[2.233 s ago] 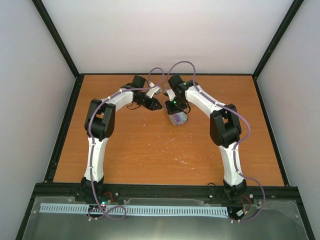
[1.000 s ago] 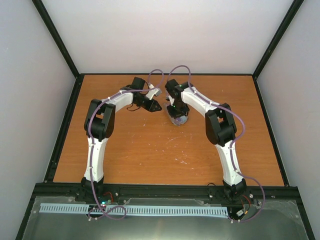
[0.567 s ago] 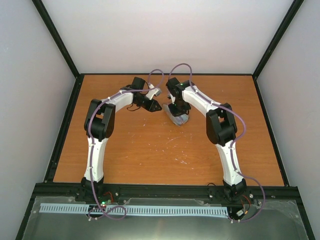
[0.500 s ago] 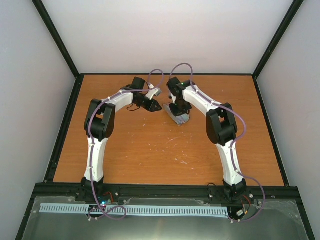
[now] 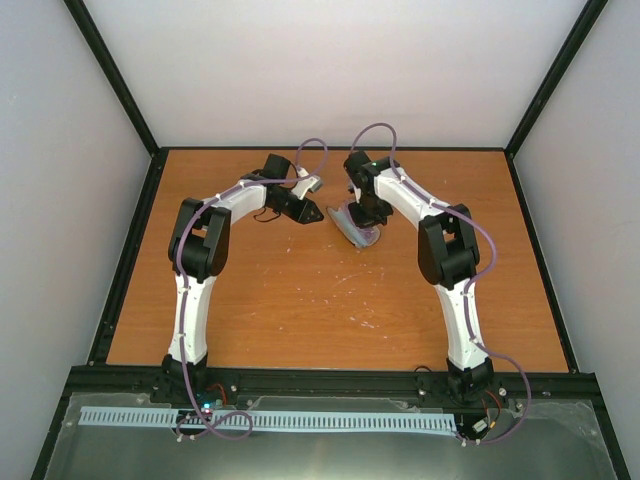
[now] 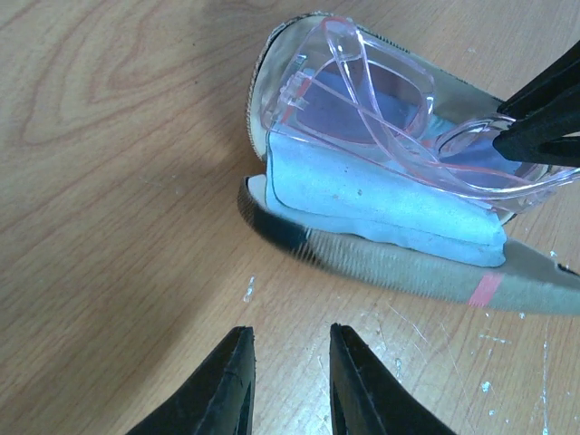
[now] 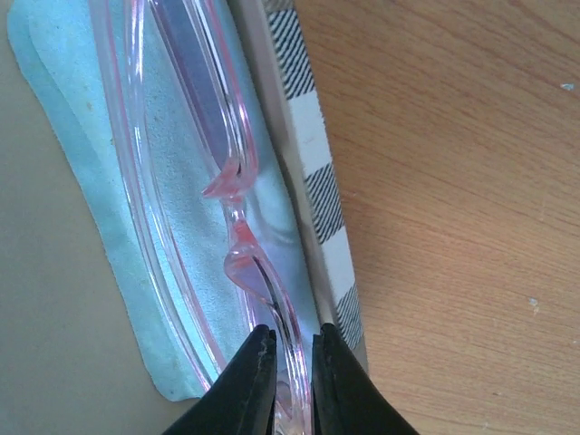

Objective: Organize the sunglasses
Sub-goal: Adjust the sunglasses in the sunglasses case.

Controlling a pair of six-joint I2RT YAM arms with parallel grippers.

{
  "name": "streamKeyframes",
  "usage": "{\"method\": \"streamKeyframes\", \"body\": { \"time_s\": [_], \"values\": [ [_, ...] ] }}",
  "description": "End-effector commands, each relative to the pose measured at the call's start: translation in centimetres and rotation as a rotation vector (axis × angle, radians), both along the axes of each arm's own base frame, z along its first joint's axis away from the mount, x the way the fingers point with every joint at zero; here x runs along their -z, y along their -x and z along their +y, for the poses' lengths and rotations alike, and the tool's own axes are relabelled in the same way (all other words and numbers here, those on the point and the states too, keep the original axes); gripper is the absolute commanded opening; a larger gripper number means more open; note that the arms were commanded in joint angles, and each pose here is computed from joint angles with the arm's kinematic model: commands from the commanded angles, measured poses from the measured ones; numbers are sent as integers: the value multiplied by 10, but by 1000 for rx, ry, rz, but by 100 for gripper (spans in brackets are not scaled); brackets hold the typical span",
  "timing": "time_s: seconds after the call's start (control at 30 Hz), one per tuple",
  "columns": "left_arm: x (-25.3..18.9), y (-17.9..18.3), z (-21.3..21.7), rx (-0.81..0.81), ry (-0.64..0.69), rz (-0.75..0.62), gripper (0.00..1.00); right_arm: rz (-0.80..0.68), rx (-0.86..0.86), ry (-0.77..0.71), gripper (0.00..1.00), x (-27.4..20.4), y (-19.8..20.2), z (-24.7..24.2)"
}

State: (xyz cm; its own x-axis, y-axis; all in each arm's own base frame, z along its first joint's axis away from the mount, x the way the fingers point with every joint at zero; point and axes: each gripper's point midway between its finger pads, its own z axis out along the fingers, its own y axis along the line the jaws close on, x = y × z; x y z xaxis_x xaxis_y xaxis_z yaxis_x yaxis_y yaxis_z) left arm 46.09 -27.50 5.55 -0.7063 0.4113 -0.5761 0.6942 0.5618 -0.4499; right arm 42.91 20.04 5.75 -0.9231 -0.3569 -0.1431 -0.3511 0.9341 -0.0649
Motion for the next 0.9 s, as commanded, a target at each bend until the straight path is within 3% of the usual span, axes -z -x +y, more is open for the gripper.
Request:
{"method": "streamKeyframes", "body": {
  "time_s": [0.0,0.27,0.47,0.57,0.87],
  "values": [
    [-31,-5,-5,5,39,-56,25,14,-4,8,14,11,-2,1],
    [-32,-5,-7,8,42,-53,25,46,-13,-15,15,23,2,5],
    [-32,-2,-12,18,46,-49,25,18,9,33,21,21,-1,-5],
    [-31,-1,-12,18,44,-49,25,-16,36,31,31,13,-5,-12],
    [-32,-1,-12,21,45,-50,25,-45,80,12,33,2,-11,-27]
  ]
}}
